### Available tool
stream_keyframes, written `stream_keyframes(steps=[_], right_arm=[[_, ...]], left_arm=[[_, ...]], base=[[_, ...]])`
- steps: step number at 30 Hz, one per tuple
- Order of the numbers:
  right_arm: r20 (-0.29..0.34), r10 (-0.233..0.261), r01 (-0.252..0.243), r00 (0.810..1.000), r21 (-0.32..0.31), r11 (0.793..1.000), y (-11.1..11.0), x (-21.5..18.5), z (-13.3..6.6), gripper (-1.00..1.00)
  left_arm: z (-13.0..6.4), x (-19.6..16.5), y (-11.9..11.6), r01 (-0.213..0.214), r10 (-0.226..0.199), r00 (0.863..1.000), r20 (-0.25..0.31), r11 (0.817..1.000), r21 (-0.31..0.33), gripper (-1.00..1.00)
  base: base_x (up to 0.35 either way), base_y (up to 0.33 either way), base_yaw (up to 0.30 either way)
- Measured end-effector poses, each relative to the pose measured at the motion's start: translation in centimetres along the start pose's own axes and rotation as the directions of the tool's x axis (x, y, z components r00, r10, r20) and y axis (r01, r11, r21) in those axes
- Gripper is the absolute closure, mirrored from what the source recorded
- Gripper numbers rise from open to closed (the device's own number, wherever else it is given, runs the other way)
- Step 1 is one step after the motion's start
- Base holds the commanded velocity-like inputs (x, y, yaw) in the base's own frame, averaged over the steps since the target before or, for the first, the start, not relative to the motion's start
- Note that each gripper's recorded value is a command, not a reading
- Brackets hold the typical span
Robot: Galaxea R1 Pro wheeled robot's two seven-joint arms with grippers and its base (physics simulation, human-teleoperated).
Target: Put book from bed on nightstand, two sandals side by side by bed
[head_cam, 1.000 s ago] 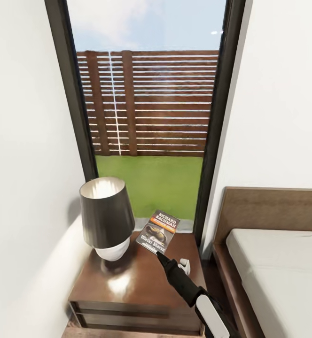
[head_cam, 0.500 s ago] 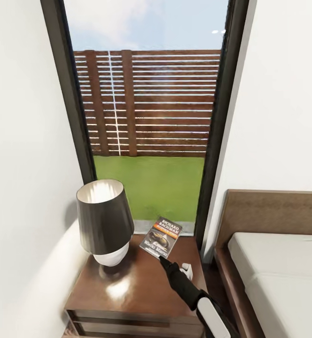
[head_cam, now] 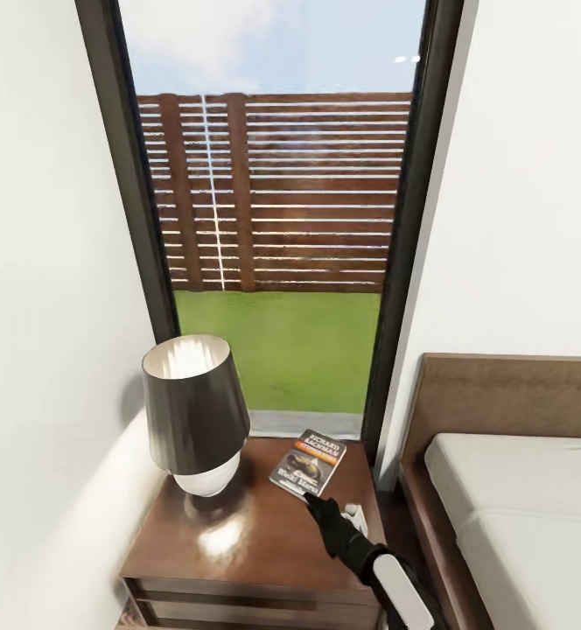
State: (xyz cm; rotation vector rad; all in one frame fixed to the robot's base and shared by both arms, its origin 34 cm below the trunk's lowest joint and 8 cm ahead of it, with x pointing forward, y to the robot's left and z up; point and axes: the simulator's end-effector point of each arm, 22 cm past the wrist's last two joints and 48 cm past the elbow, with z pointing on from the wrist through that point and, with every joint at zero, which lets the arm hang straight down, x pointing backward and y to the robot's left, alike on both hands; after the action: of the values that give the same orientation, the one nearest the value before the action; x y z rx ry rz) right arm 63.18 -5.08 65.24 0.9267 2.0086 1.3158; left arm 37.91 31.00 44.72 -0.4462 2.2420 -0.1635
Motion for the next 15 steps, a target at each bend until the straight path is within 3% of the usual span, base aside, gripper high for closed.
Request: stream_keyframes(steps=[7,15], right_arm=[[-0.014,0.037,-0.036,0.999,0.030,0.999,-0.1,-0.5,0.6,1.00],[-0.021,0.059,-0.056,0.998,0.105,0.993,-1.3,-1.5,2.0,1.00]], left_arm=[[0.0,-0.1,0.1,-0.002,0.002,1.000,0.001,1.000,0.002,-1.00],[0.0,-0.4,0.7,-0.009,0.009,1.000,0.004,1.000,-0.004,-1.00]], base=[[0.000,0.000,0.000],[0.000,0.000,0.000]])
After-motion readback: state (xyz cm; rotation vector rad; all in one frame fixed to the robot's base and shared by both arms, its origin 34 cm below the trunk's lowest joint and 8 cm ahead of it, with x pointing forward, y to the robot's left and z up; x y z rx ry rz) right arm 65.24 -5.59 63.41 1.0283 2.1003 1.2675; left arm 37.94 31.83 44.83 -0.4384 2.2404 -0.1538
